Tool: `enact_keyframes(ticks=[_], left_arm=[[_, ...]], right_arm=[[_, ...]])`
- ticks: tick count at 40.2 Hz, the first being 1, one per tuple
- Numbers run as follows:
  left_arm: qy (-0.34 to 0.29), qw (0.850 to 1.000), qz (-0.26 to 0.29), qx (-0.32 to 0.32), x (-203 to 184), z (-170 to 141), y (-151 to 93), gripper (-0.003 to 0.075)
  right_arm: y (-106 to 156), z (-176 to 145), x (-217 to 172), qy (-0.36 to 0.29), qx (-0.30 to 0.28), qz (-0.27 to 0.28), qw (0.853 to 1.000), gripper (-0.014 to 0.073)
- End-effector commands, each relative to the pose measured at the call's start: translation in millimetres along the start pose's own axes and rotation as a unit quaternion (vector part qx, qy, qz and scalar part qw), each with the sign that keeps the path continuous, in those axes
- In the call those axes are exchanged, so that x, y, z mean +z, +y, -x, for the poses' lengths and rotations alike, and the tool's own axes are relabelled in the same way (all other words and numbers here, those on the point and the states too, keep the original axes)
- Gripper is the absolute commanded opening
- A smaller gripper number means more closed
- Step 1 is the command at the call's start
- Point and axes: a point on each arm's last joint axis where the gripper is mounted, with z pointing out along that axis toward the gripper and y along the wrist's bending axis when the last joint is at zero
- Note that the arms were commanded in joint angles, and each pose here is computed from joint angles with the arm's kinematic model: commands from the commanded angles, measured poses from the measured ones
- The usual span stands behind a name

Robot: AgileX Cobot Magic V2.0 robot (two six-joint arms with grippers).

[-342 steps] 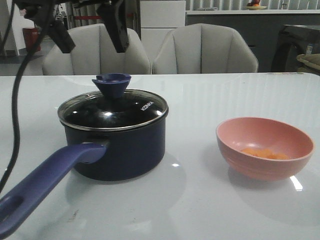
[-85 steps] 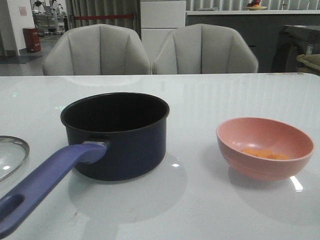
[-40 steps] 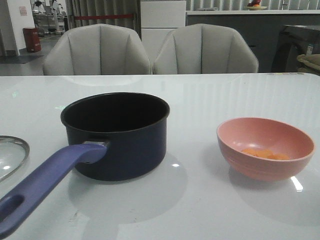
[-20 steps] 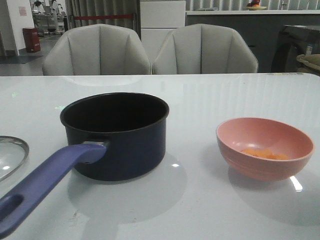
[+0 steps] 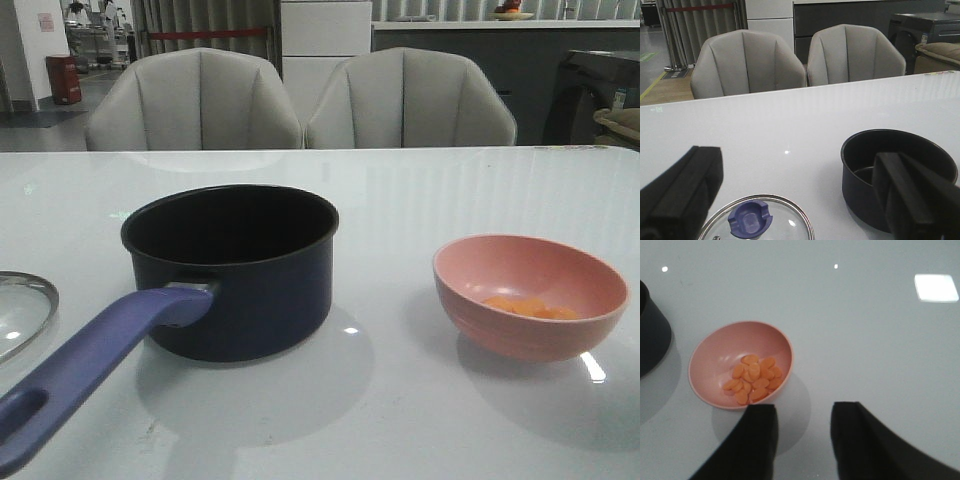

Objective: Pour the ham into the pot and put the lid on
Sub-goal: 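Move the right gripper to the pink bowl and grip its rim, then lift the pink bowl with the right gripper over the pot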

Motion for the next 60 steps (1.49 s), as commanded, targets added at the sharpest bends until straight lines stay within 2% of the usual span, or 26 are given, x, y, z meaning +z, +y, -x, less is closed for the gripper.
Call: enact_keyframes(ticks=[1,6,11,15,20,32,37,49,51,53,58,60], left_arm=[[-0.049,0.999,0.001,-0.001,-1.3,15.6,0.4,0.0647],[-0.049,0.999,0.001,-0.001,-1.3,15.6,0.4,0.0647],[-0.050,0.999,0.001,-0.001,-1.4,15.7,0.4,0.0647],[-0.050,0.999,0.001,-0.001,-1.4,15.7,0.4,0.0647],[-0.050,0.999,0.001,-0.001,-1.4,15.7,0.4,0.0647],[-0.050,0.999,0.001,-0.001,-1.4,15.7,0.4,0.0647],[-0.049,0.999,0.001,-0.001,-1.3,15.6,0.4,0.0647],[-0.049,0.999,0.001,-0.001,-1.3,15.6,0.4,0.0647],[-0.049,0.999,0.001,-0.001,-1.3,15.6,0.4,0.0647],[-0.049,0.999,0.001,-0.001,-1.3,15.6,0.4,0.0647],[-0.049,0.999,0.001,-0.001,-1.3,15.6,0.4,0.0647],[-0.049,0.999,0.001,-0.001,-1.3,15.6,0.4,0.0647]], right_arm=[[3.7,25.4,3.4,-0.003,0.012,0.008,1.000,0.0500],[7.8,43.2,17.9,0.035,0.033,0.020,0.999,0.0509],[8.8,56.8,48.9,0.098,0.043,0.018,0.994,0.0509],[10.9,61.7,78.1,0.163,0.053,0.025,0.985,0.0509],[13.9,65.9,112.3,0.212,0.062,0.042,0.974,0.0509],[4.1,61.0,176.5,0.268,0.090,0.027,0.959,0.0509],[-7.5,56.3,193.0,0.283,0.133,0.025,0.949,0.0509],[-10.6,39.4,220.3,0.308,0.148,0.039,0.939,0.0506],[-11.1,36.3,224.4,0.312,0.148,0.040,0.938,0.0482],[-11.7,33.4,227.7,0.317,0.144,0.040,0.936,0.0416],[-12.3,31.3,232.3,0.323,0.143,0.040,0.935,0.0125],[-12.3,33.8,232.8,0.318,0.143,0.040,0.936,0.0153]])
